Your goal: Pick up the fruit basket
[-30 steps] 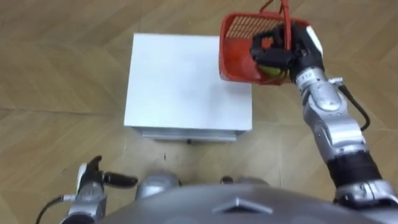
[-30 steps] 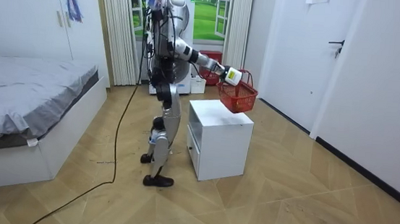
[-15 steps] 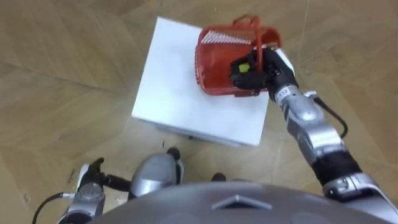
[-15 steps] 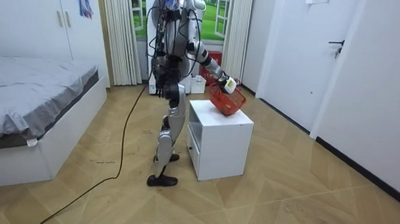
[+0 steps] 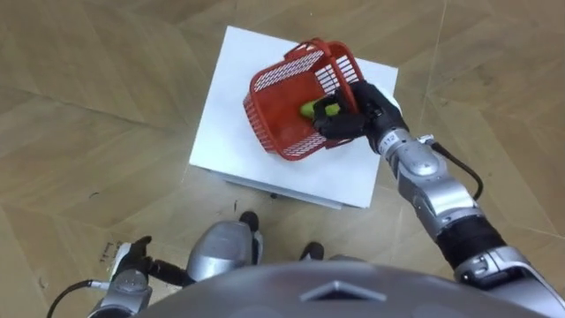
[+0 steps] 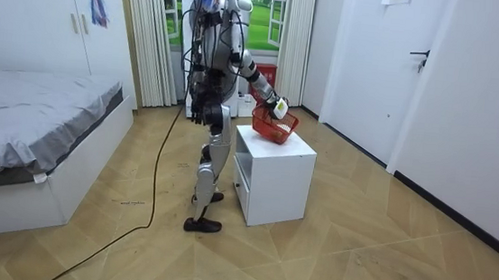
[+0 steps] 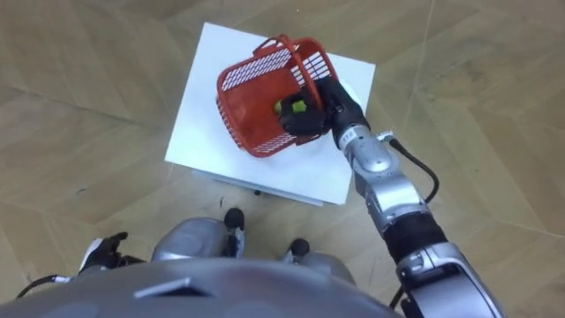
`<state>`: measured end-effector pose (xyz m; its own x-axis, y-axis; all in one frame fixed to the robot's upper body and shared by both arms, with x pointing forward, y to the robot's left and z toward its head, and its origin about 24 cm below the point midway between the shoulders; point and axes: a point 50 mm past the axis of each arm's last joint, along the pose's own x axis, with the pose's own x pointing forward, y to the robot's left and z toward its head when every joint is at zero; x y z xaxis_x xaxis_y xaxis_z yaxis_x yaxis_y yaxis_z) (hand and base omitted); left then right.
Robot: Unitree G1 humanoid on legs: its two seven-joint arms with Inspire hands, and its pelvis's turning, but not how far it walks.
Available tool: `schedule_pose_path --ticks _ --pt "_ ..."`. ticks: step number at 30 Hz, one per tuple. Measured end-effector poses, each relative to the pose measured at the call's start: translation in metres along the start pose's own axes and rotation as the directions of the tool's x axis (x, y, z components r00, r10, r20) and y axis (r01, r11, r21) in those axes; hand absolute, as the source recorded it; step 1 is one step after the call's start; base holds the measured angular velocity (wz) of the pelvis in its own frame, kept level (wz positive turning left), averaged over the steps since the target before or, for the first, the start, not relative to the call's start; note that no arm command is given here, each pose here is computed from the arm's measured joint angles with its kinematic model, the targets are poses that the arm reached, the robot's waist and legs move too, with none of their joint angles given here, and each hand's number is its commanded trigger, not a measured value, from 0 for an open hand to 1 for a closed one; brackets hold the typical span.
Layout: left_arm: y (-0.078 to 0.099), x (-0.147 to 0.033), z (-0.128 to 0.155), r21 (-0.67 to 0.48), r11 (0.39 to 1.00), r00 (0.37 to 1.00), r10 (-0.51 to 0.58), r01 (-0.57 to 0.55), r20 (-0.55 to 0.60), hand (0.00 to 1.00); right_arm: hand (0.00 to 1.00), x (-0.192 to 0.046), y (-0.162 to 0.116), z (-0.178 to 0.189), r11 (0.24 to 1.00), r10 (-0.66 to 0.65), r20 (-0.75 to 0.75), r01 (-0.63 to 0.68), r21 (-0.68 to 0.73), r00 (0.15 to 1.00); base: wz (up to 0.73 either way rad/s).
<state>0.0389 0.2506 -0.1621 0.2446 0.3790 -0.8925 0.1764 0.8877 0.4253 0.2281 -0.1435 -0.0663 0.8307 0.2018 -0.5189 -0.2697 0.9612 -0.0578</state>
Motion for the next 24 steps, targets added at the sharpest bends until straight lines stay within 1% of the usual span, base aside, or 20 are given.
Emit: schedule_pose_path --ticks 5,9,24 --pt "0.000 0.000 0.000 0.002 1.000 1.000 -0.011 0.011 -0.006 0.00 0.00 0.000 0.005 -0.001 1.000 0.025 -0.003 -0.025 -0.001 1.000 0.00" --pt "-0.002 0.000 -0.001 -0.001 1.000 1.000 -0.017 0.017 -0.011 0.00 0.00 0.000 0.008 -0.008 0.999 0.045 -0.032 -0.046 -0.007 0.998 0.00" --pt "-0.003 -0.001 -0.003 -0.009 1.000 0.999 -0.023 0.023 -0.026 0.00 0.00 -0.002 0.005 -0.011 1.000 0.029 -0.027 -0.029 0.003 0.999 0.00"
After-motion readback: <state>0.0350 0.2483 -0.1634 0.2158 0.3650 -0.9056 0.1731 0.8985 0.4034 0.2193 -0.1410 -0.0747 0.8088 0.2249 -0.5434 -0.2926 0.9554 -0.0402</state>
